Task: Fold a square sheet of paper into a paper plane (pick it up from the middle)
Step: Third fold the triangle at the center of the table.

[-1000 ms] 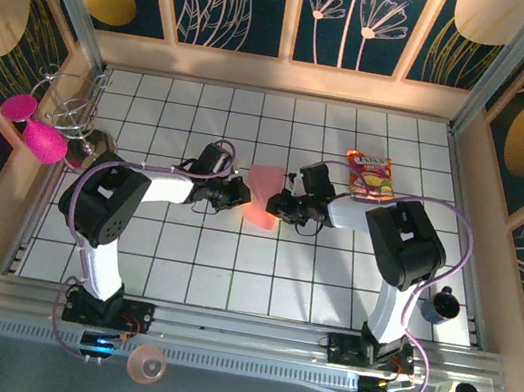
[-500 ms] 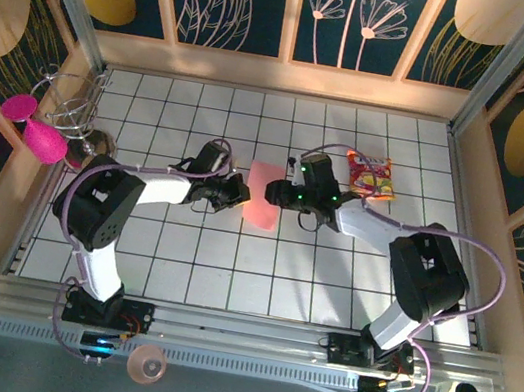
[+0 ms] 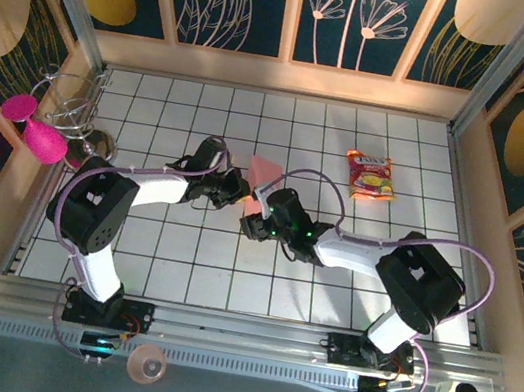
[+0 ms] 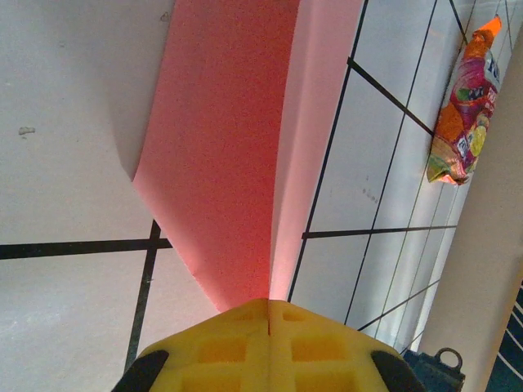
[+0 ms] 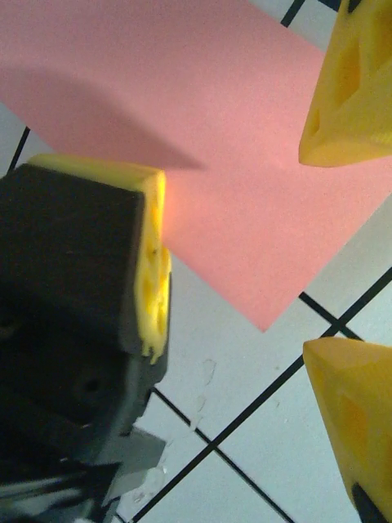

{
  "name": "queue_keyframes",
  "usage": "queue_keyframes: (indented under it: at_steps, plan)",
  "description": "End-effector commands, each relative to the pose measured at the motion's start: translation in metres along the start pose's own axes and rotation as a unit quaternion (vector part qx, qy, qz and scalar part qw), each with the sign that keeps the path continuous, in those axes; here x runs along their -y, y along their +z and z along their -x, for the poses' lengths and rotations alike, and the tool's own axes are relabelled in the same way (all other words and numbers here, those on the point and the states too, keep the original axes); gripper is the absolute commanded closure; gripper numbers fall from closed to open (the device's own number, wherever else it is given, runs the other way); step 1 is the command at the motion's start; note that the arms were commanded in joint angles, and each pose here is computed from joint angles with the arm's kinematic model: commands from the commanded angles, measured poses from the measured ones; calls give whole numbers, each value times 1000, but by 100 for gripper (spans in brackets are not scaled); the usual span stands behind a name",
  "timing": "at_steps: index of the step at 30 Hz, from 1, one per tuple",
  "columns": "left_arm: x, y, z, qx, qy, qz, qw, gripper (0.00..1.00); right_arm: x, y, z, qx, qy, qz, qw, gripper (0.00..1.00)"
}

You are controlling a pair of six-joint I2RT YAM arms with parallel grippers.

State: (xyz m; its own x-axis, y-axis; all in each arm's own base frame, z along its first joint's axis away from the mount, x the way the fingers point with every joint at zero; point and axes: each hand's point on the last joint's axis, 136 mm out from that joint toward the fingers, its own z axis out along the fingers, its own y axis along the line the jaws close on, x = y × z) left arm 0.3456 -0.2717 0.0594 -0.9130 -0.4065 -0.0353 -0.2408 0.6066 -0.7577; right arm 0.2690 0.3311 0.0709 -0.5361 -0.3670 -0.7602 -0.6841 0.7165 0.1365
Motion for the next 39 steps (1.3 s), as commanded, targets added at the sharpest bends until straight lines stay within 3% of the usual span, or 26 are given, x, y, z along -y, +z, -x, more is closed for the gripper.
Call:
queue_keyframes:
  at_steps: [1, 17, 27, 39]
  plan:
    - [3, -3, 0, 0, -10, -9, 1000, 100, 1, -7, 25, 59, -22, -15, 998, 38]
    - [5, -4, 1, -1, -6, -9, 1000, 100, 6, 8, 2, 50, -89, -58, 993, 39]
    - [4, -4, 1, -2, -6, -7, 1000, 100, 10, -9, 17, 92, -113, -82, 986, 64]
    - [3, -4, 0, -4, -7, -7, 1000, 99, 2, -10, 24, 103, -124, -72, 984, 71]
